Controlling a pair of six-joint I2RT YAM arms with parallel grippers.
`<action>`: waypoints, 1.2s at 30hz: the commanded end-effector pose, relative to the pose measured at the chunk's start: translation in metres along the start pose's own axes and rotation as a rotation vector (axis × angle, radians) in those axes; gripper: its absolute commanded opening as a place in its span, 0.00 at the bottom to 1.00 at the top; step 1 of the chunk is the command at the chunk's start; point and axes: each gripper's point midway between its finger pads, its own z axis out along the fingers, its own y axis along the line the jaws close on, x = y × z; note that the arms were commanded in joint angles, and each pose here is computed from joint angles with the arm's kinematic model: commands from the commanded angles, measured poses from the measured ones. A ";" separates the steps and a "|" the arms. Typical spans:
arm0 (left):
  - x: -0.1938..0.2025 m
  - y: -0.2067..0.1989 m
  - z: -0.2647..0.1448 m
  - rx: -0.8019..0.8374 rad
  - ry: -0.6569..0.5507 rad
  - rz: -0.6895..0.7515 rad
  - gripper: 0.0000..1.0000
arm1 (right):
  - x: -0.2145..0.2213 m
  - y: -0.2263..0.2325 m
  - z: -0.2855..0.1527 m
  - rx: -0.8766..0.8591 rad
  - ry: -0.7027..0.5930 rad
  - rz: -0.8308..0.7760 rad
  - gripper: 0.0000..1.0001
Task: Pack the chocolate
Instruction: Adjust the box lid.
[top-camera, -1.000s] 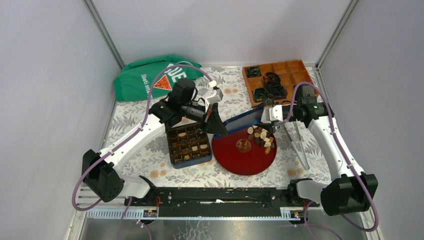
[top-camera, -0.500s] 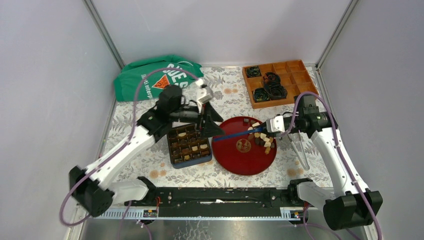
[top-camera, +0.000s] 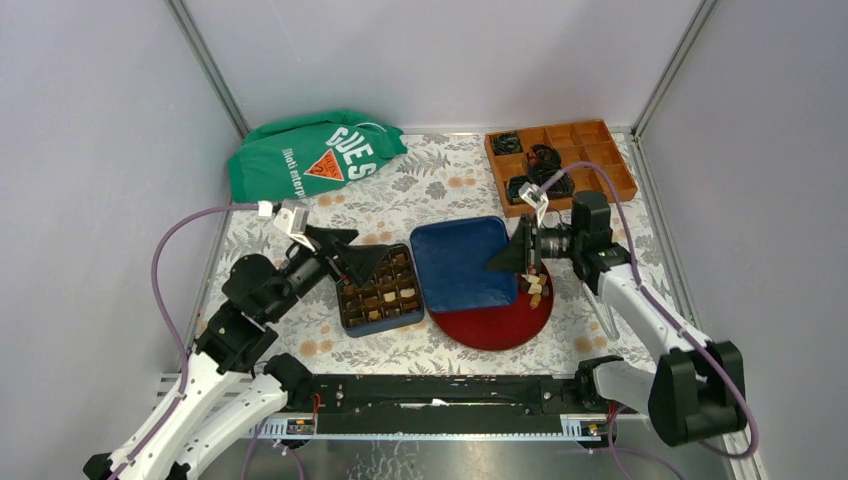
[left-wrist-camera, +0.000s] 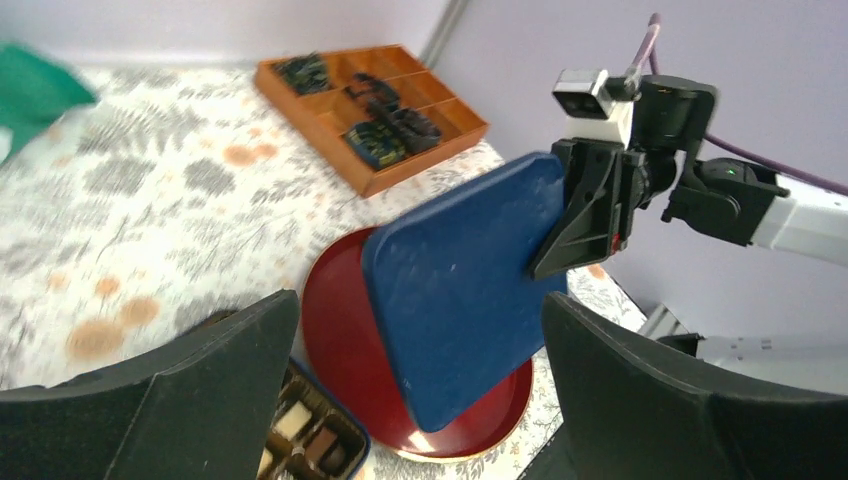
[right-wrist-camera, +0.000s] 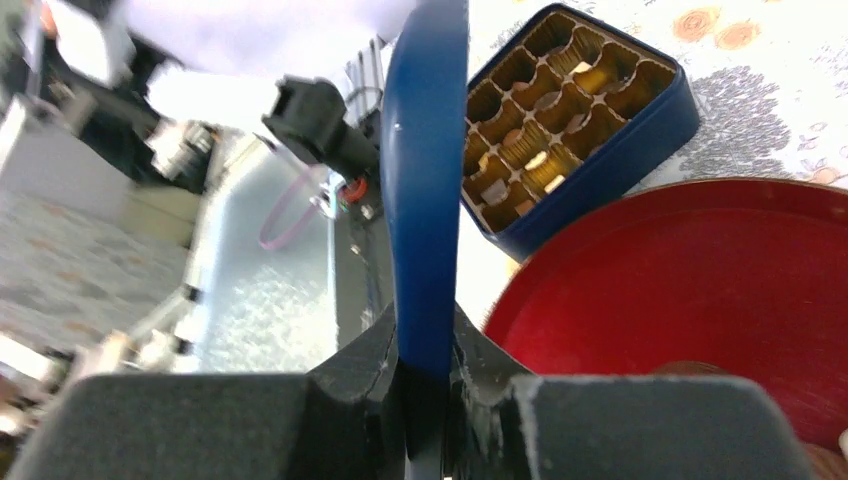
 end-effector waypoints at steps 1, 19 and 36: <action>0.020 0.045 -0.019 -0.253 0.000 -0.120 0.99 | -0.059 0.011 0.019 -0.054 -0.088 0.218 0.00; 0.049 0.115 -0.041 -0.658 -0.011 -0.235 0.99 | -0.060 -0.009 0.139 -0.214 0.009 0.638 0.00; 0.108 0.156 -0.058 -0.929 0.073 -0.370 0.97 | 0.008 -0.038 0.226 -0.014 0.134 0.671 0.00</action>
